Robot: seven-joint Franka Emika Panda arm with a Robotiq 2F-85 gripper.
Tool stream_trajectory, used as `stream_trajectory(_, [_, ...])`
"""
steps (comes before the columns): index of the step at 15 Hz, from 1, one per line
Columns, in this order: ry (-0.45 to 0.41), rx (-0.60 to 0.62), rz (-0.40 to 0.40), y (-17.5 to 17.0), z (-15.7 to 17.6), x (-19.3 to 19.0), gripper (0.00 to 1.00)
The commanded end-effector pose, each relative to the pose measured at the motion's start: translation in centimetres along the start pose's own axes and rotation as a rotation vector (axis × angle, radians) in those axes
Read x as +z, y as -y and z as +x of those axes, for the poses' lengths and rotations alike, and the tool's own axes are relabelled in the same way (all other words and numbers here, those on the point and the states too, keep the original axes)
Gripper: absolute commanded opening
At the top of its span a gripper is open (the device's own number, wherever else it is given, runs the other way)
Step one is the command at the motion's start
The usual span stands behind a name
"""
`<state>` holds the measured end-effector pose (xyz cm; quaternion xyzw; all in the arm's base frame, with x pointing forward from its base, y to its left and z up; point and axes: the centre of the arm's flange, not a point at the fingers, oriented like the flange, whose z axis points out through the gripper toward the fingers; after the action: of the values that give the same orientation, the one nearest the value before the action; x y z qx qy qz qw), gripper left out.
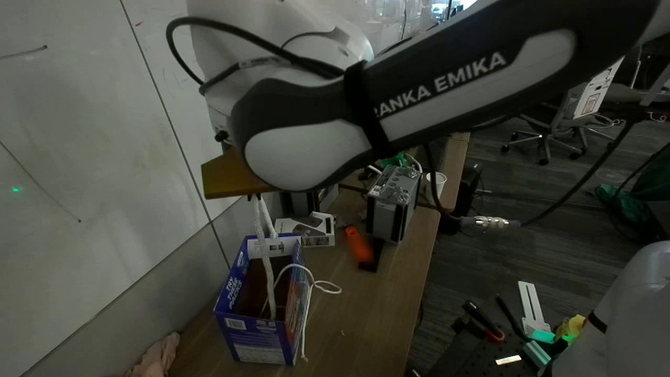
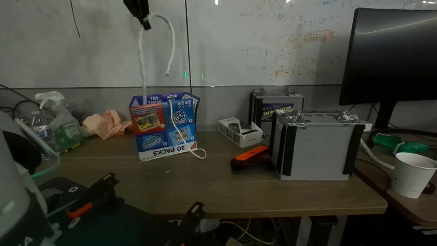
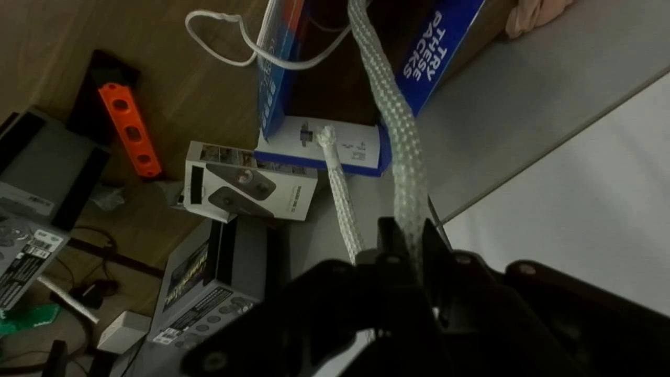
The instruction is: Put the ropes in the box, one at a time
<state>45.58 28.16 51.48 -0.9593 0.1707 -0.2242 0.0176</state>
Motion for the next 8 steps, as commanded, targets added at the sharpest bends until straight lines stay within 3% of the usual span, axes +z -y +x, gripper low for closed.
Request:
stream_trajectory(1, [0.064,-0.045,0.028,1.8,-0.4,2.6,0.03])
stream_trajectory(8, [0.137,-0.090,0.068,1.1,0.6,9.3,0.03])
